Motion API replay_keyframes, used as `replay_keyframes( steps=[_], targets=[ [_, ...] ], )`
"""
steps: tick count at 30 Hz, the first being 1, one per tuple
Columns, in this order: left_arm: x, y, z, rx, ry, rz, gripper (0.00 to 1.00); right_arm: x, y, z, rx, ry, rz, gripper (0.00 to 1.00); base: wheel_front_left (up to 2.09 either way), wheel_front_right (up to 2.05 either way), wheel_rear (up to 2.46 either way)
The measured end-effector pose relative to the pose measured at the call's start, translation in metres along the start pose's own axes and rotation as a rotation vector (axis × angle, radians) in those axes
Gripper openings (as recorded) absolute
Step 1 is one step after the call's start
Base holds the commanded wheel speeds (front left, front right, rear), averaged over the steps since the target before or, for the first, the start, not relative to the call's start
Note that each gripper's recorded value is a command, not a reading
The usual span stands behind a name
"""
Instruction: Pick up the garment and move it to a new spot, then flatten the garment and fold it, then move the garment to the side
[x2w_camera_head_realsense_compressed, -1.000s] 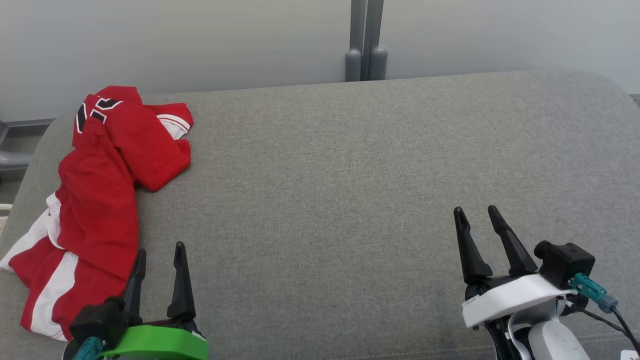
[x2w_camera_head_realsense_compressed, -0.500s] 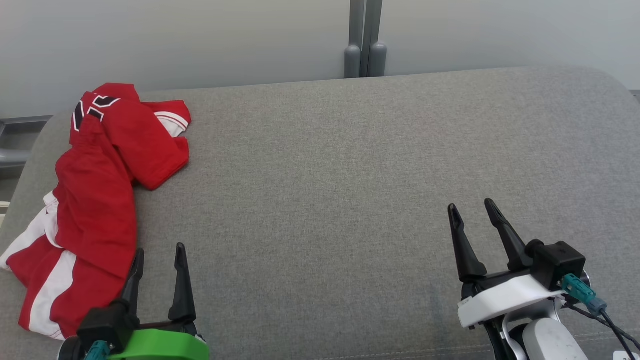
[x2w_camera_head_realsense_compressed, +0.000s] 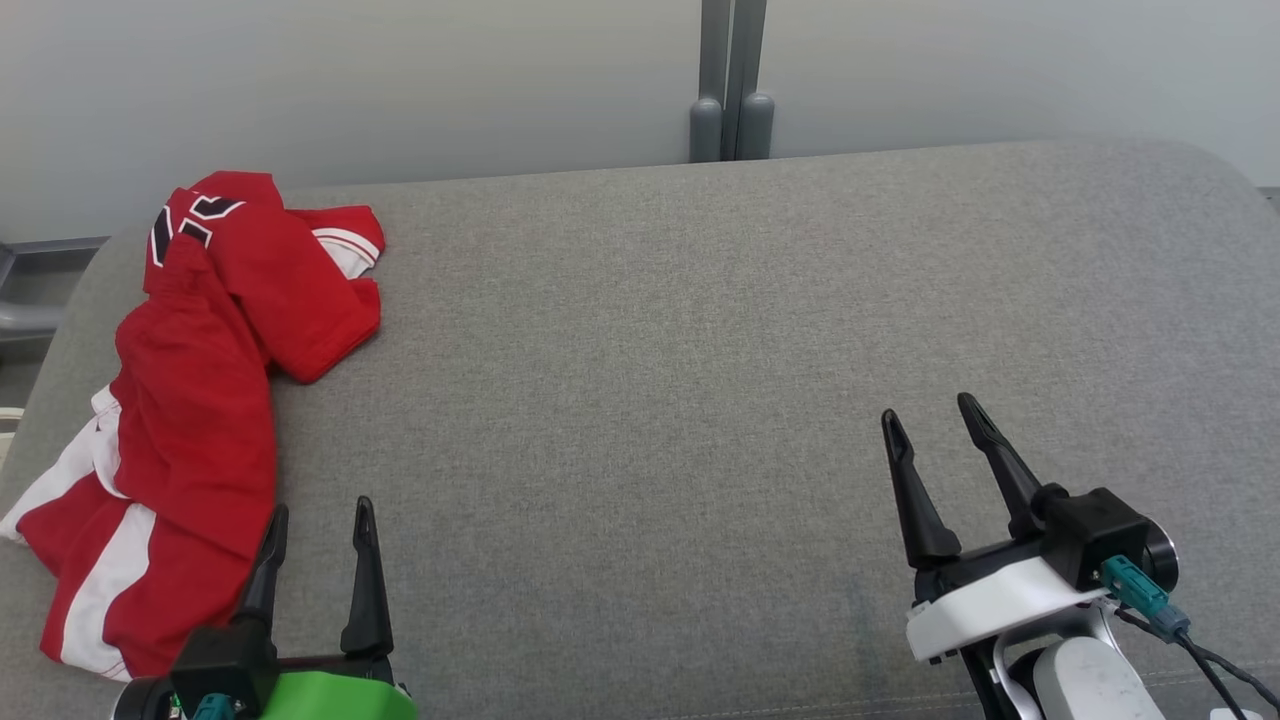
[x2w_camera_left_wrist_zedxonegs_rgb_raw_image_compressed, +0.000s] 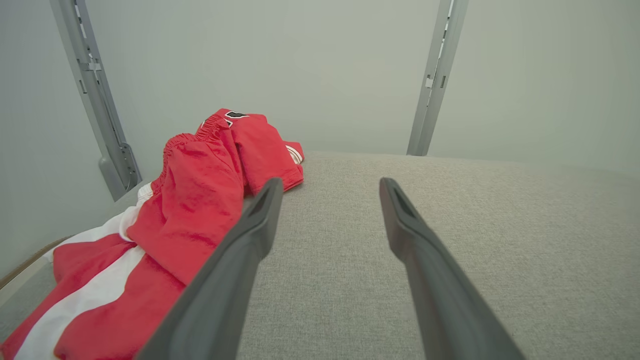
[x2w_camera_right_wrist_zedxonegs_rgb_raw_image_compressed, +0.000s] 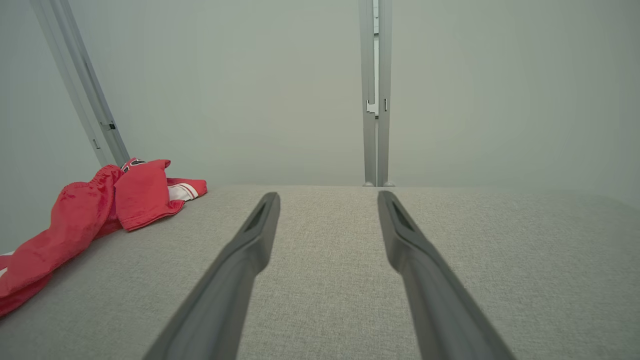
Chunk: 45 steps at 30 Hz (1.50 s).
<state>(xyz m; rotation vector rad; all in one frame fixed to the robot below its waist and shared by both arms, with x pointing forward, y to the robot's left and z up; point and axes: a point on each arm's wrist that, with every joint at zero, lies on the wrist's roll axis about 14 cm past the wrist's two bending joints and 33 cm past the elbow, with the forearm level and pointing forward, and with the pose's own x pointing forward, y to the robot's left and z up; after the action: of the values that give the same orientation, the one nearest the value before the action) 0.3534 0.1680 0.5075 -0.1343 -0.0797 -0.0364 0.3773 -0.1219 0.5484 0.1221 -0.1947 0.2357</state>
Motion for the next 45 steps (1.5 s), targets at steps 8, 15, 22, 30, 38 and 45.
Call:
replay_keyframes(
  steps=[8,15,22,30,38,45],
  targets=[
    [-0.001,0.002,-0.002,0.012,-0.001,0.003,1.00,0.000,0.003,0.001,-0.040,-0.009,0.014,1.00,0.00,0.00,0.00],
    [-0.001,0.003,-0.002,0.005,0.000,0.008,1.00,-0.001,0.001,0.003,-0.040,-0.012,0.010,1.00,0.00,0.00,0.00],
    [-0.003,0.002,-0.001,0.004,-0.004,0.006,1.00,-0.001,0.000,0.005,-0.037,-0.018,0.004,1.00,0.00,0.00,0.00],
    [-0.007,0.003,-0.004,0.005,0.005,0.013,1.00,-0.002,-0.003,0.006,-0.027,-0.022,-0.005,1.00,0.00,0.00,0.00],
    [-0.008,0.005,-0.004,0.005,0.006,0.019,1.00,-0.001,-0.002,0.006,-0.022,-0.022,-0.004,1.00,0.00,0.00,0.00],
    [-0.017,0.021,-0.004,0.009,0.008,0.069,1.00,0.005,0.009,0.002,-0.015,-0.015,0.032,1.00,0.00,0.00,0.00]
  ],
)
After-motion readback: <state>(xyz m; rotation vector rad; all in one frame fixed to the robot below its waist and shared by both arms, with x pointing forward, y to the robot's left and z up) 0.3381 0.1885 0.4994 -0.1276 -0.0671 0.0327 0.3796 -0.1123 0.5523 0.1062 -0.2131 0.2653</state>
